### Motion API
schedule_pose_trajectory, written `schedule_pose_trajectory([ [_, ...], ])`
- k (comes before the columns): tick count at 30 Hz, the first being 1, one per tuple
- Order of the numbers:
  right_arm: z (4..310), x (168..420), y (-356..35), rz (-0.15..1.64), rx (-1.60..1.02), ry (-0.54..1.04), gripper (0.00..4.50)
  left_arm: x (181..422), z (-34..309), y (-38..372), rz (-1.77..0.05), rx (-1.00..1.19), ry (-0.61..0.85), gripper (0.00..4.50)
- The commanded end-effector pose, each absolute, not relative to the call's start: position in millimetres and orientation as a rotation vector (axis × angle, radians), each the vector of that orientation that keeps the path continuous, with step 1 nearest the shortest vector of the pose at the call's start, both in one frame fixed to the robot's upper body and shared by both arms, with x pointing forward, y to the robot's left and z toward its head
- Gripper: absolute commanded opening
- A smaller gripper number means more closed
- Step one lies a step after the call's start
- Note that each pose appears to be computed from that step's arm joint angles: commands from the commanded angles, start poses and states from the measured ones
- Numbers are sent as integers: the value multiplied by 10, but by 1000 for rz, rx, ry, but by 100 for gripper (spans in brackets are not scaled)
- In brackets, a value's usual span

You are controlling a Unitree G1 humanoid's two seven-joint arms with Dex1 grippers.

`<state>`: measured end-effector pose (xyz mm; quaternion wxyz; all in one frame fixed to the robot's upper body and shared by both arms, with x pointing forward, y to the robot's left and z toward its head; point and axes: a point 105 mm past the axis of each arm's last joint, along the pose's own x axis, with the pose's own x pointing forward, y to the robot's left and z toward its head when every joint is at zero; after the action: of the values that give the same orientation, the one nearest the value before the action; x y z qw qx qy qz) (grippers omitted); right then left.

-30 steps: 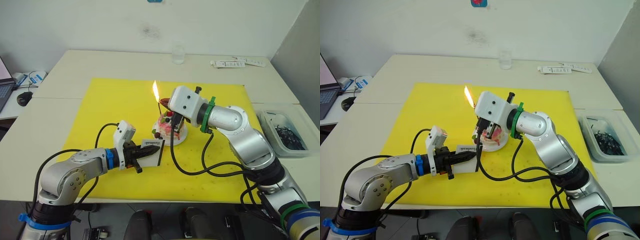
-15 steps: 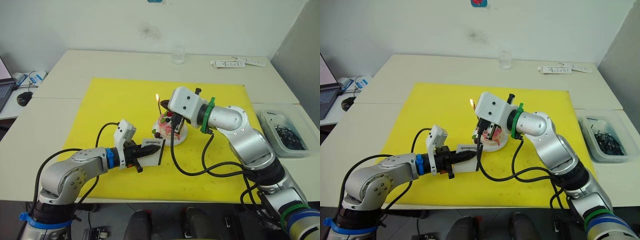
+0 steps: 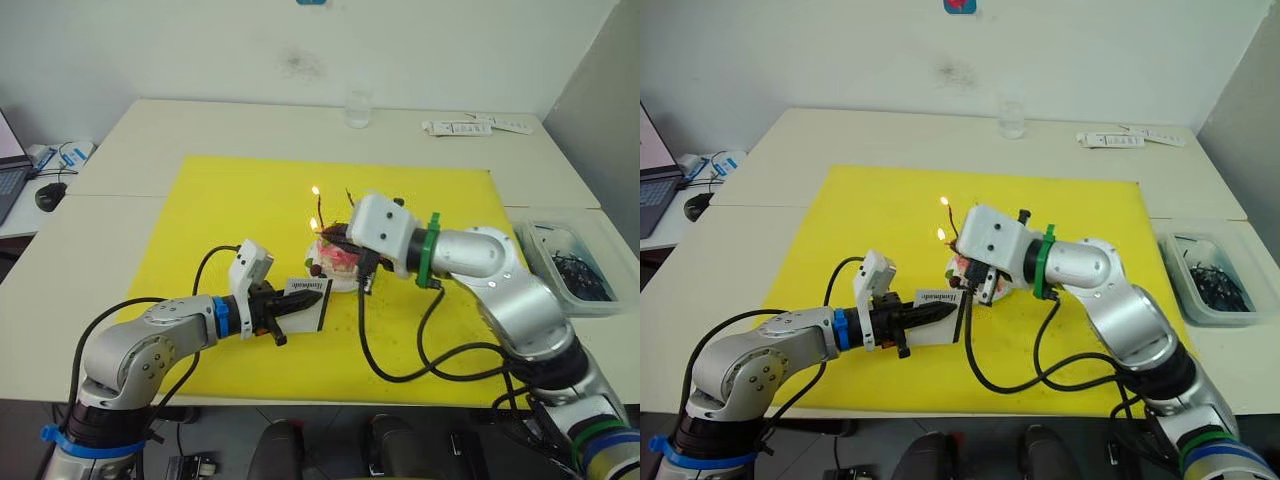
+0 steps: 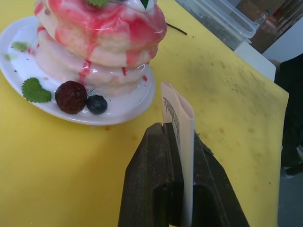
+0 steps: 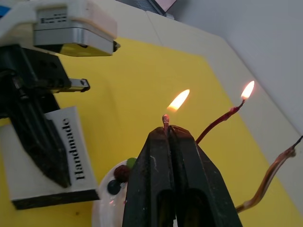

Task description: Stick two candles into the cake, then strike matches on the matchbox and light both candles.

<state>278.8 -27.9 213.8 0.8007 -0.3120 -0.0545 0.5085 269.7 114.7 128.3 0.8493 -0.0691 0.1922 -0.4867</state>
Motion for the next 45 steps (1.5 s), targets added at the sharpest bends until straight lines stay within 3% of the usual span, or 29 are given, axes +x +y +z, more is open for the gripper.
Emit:
schedule_pose_trajectory([
  [1, 2205, 2673, -617, 1001, -607, -69, 4, 2615, 1332, 1026, -1100, -150, 397, 0],
  [8, 2122, 2783, -1786, 490, -457, 107, 4, 2561, 1272, 900, -1141, -186, 413, 0],
  [15, 2024, 2807, -2911, -37, -326, 130, 4, 2530, 1231, 812, -1165, -205, 418, 0],
  [25, 1689, 2956, -3522, -342, -158, 226, 4, 2504, 1210, 778, -1158, -220, 415, 0],
  [28, 1692, 3008, -3536, -357, -144, 212, 65, 2492, 1204, 802, -1148, -220, 417, 0],
  [39, 2050, 2972, -3264, -267, -219, 59, 448, 2504, 1265, 963, -1102, -228, 414, 0],
  [45, 2251, 2959, -2827, -34, -384, -25, 448, 2452, 1504, 1088, -1160, -372, 466, 0],
])
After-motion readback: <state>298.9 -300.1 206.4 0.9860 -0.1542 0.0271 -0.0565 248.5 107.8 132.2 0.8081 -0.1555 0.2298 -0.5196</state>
